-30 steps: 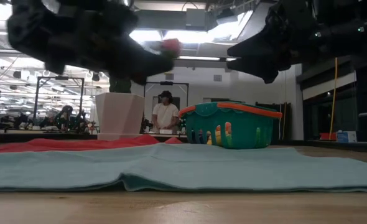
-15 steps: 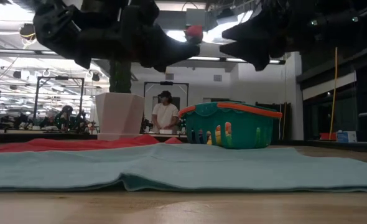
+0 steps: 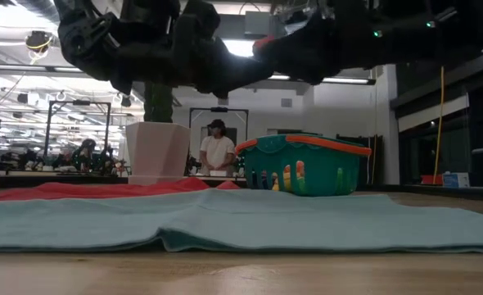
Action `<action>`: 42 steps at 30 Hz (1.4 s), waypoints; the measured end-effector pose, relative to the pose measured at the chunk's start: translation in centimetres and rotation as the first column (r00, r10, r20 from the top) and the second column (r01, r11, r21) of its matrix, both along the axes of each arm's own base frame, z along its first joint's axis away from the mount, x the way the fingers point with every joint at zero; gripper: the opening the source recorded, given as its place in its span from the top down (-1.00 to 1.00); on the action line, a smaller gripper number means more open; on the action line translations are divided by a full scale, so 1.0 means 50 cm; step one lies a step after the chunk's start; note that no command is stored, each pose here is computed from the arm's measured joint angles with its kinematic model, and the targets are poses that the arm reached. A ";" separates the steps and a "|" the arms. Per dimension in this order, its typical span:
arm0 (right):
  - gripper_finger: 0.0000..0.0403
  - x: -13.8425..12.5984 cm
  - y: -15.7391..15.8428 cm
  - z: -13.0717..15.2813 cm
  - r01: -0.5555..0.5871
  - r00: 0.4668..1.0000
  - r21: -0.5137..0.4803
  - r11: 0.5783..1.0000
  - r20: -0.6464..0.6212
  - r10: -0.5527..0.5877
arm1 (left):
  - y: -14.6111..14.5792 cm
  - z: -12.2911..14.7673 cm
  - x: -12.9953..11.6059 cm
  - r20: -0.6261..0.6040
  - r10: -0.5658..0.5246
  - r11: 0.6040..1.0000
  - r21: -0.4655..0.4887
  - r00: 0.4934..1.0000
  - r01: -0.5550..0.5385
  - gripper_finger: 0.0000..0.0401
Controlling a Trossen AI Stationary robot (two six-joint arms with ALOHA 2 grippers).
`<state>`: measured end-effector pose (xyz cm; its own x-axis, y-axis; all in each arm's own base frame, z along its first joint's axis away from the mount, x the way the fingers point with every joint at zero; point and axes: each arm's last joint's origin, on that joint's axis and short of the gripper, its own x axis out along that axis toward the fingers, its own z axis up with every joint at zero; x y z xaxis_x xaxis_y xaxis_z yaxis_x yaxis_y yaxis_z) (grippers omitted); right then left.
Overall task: Build produce basket
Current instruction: Put the red strawberry into the blue basket
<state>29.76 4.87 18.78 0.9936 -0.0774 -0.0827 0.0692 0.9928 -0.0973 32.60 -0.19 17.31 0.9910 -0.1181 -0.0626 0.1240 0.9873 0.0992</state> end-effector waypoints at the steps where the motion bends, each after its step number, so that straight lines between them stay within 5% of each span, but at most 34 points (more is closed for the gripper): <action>1: -0.12 0.005 -0.001 0.003 -0.001 1.000 -0.004 1.000 0.006 0.001 | 0.000 0.000 0.000 0.000 -0.001 1.000 0.000 1.000 0.001 1.00; 22: -0.12 0.012 -0.019 0.010 0.028 1.000 0.002 1.000 0.007 -0.028 | 0.009 -0.003 -0.001 -0.015 0.012 1.000 0.001 1.000 -0.012 1.00; 32: 0.32 0.012 -0.019 0.010 0.027 1.000 -0.003 1.000 0.008 -0.027 | 0.008 -0.003 -0.001 -0.016 -0.004 1.000 -0.002 1.000 0.004 1.00; 42: 0.32 0.012 -0.019 0.010 0.027 1.000 0.002 1.000 0.008 -0.027 | 0.008 -0.003 -0.001 -0.018 -0.010 1.000 -0.021 1.000 0.010 0.98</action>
<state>30.36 3.93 19.27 0.9918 -0.1036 -0.0748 0.0964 0.9908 -0.0950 32.56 0.20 17.15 0.9884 -0.1298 -0.0784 0.1358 0.9878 0.0766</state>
